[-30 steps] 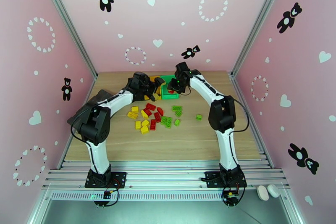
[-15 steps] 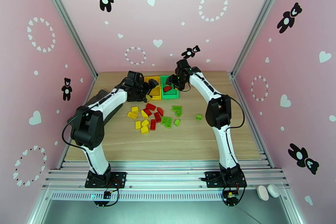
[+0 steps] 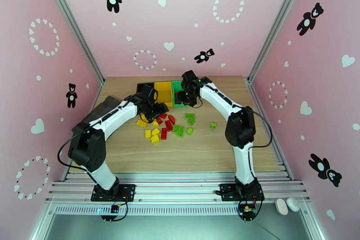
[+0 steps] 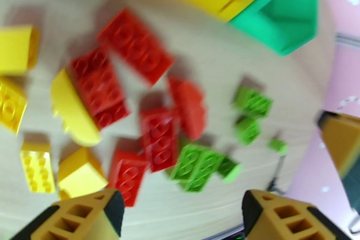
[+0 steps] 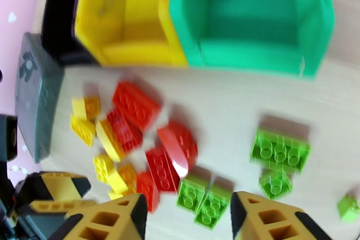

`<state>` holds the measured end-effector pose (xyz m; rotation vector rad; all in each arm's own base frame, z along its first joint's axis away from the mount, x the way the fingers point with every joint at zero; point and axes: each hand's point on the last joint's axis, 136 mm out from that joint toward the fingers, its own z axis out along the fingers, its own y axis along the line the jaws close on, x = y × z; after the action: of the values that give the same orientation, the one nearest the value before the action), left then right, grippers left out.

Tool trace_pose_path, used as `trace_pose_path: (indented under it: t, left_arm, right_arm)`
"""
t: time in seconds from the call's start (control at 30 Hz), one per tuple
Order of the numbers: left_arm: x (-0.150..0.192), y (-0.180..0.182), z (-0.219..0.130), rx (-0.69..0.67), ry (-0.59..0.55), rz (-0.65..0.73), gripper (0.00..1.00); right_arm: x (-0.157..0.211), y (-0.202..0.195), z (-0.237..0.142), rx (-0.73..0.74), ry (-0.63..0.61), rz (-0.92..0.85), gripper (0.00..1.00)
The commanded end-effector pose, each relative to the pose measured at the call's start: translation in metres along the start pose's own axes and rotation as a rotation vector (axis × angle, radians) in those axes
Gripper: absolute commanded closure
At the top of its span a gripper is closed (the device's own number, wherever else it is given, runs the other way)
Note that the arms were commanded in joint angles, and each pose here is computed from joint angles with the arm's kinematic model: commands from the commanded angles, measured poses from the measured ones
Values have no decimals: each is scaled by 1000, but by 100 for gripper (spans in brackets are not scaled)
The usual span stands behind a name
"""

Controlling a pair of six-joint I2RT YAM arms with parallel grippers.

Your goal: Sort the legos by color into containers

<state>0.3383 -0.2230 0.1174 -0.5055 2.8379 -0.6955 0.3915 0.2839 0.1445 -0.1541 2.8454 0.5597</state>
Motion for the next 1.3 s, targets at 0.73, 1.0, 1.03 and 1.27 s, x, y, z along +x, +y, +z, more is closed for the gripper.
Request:
trace_pose_path:
  t: [0.73, 1.0, 1.03, 1.27]
  left_arm:
    - [73, 45, 45, -399, 45, 243, 38]
    - [65, 42, 60, -427, 51, 281, 38]
    - [63, 40, 61, -432, 48, 288, 38]
    - [59, 44, 66, -469, 48, 311, 39]
  right_arm:
    - [141, -42, -1, 130, 93, 3, 54]
    - [140, -41, -3, 128, 85, 5, 54]
    - [141, -41, -3, 128, 85, 5, 54]
    - [140, -41, -2, 130, 86, 7, 55]
